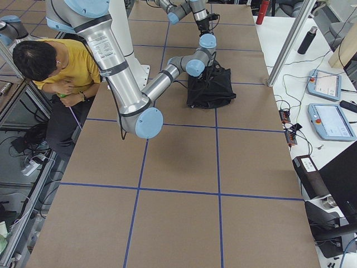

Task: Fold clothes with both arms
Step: 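Lift the shirt's near edge with both grippers and fold it away from the robot, then release the shirt and raise both grippers above it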

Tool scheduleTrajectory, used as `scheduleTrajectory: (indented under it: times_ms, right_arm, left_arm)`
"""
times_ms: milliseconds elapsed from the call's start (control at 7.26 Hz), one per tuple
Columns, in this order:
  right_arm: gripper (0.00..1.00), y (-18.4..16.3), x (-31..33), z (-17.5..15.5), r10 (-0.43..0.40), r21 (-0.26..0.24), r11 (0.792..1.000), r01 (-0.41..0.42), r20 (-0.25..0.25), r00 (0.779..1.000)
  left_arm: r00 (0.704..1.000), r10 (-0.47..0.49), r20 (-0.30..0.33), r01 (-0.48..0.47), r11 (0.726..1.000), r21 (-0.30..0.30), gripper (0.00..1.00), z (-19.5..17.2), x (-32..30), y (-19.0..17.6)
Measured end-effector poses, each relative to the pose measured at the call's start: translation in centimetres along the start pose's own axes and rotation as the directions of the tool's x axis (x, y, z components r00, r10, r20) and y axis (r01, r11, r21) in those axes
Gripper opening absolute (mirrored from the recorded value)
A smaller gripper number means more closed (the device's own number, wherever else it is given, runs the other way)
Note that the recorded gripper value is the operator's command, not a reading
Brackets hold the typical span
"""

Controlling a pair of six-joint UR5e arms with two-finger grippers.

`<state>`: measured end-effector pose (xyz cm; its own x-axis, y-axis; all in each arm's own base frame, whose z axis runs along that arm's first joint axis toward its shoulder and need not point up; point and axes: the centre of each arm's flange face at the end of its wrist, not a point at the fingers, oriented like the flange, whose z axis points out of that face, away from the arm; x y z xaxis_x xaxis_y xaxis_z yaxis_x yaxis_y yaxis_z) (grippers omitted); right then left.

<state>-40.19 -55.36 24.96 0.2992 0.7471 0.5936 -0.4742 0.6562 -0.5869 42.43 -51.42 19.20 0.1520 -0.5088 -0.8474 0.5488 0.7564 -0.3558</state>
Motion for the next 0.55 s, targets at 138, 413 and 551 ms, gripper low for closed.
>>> scheduleTrajectory:
  times_ms: [138, 413, 551]
  right_arm:
    - [0.99, -2.6, -4.4, 1.7, -0.015, 0.021, 1.0, 0.015, -0.032, 0.999]
    - [1.0, -6.2, -10.2, 4.7, -0.087, 0.049, 0.995, 0.092, -0.088, 0.992]
    - [1.0, -6.9, -11.7, 5.0, -0.118, 0.053, 0.991, 0.123, -0.084, 0.989]
  left_arm:
    - [1.0, 0.029, 0.012, -0.029, 0.999, 0.033, 0.99, 2.3, 1.1, -2.6]
    - [0.996, 0.087, 0.01, -0.088, 0.992, 0.091, 1.0, 8.0, 2.8, -8.9]
    - [0.994, 0.106, 0.003, -0.106, 0.988, 0.116, 1.0, 9.1, 3.2, -11.6]
